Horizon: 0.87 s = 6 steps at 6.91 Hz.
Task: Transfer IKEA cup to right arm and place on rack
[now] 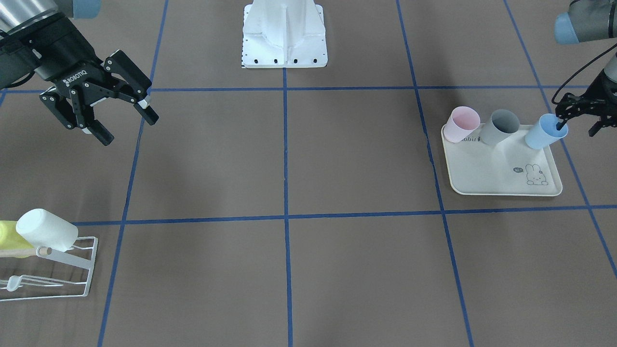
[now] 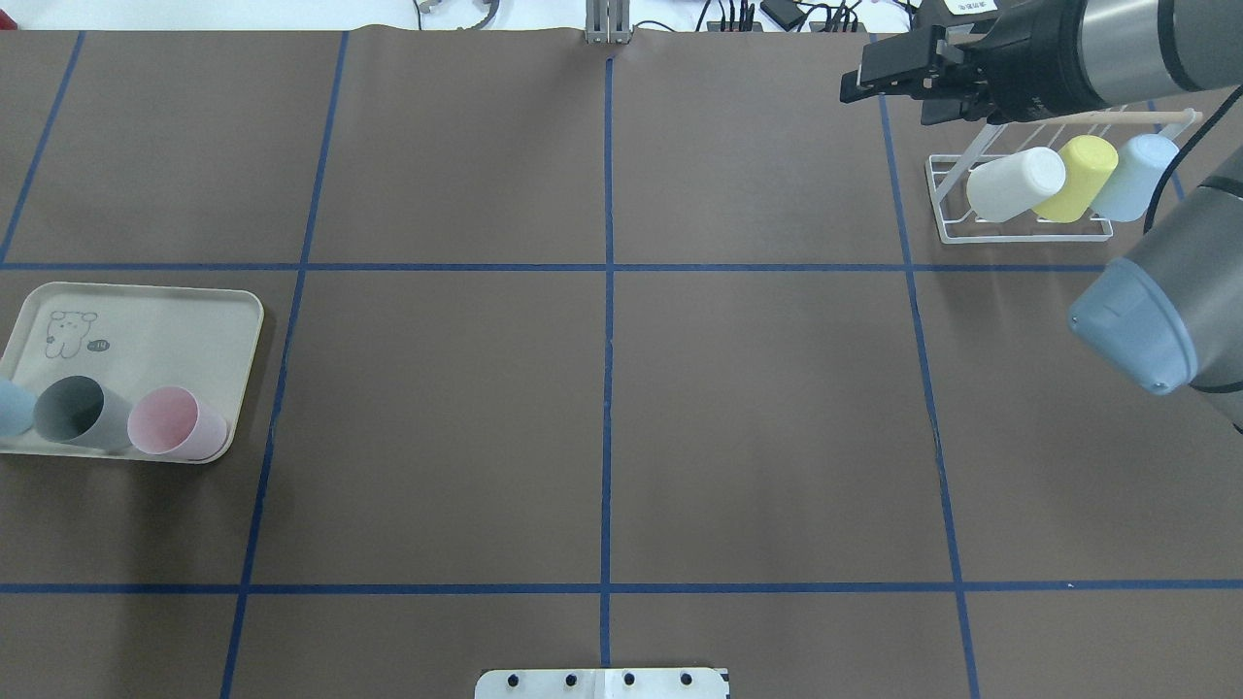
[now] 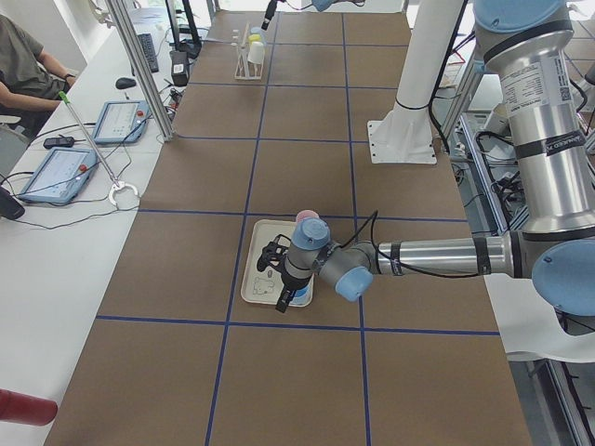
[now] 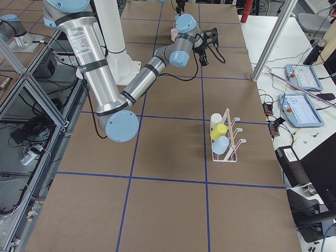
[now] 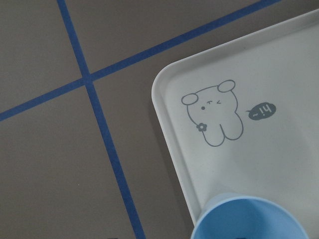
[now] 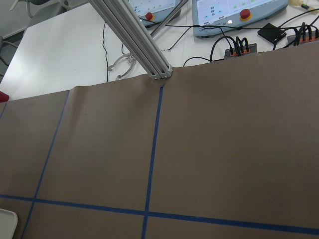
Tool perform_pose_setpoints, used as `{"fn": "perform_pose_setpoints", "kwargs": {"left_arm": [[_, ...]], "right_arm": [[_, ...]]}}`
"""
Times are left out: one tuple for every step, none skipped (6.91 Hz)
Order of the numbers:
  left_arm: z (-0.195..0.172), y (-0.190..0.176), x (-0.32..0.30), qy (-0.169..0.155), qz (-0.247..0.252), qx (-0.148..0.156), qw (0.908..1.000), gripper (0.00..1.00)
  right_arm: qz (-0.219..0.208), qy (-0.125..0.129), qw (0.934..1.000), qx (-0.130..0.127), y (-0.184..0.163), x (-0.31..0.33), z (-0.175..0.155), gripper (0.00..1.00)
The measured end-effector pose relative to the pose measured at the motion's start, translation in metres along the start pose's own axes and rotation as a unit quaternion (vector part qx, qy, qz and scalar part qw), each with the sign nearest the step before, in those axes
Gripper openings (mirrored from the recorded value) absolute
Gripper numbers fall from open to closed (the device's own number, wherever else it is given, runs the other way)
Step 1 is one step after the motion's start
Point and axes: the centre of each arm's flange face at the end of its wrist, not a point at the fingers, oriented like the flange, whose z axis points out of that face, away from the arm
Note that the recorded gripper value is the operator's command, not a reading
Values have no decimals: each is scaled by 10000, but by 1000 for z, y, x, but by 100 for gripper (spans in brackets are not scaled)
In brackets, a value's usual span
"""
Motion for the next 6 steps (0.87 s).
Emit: {"fn": "perform_pose_setpoints", "kwargs": {"left_arm": [[1,-1,0,4,0,-2,10000,45],[1,-1,0,9,3,-3,10000,43],[1,-1,1,17,10,-5,10000,43],[2,-1,2,25,19,-10,10000,44],[2,-1,2,32,26,-14,10000,44],[2,-1,3,39,35,-14,10000,44]], "right_arm": [[-2,-19,10000,-15,0,-2,0,100],[-1,-33,10000,-30,0,-3,0,100],[-1,-43,10000,-47,0,-3,0,100],[-1,-53,10000,-66,0,-4,0,100],[-1,-56,10000,-74,1,-4,0,100],[-1,-58,10000,-75,1,-4,-1,100]]}}
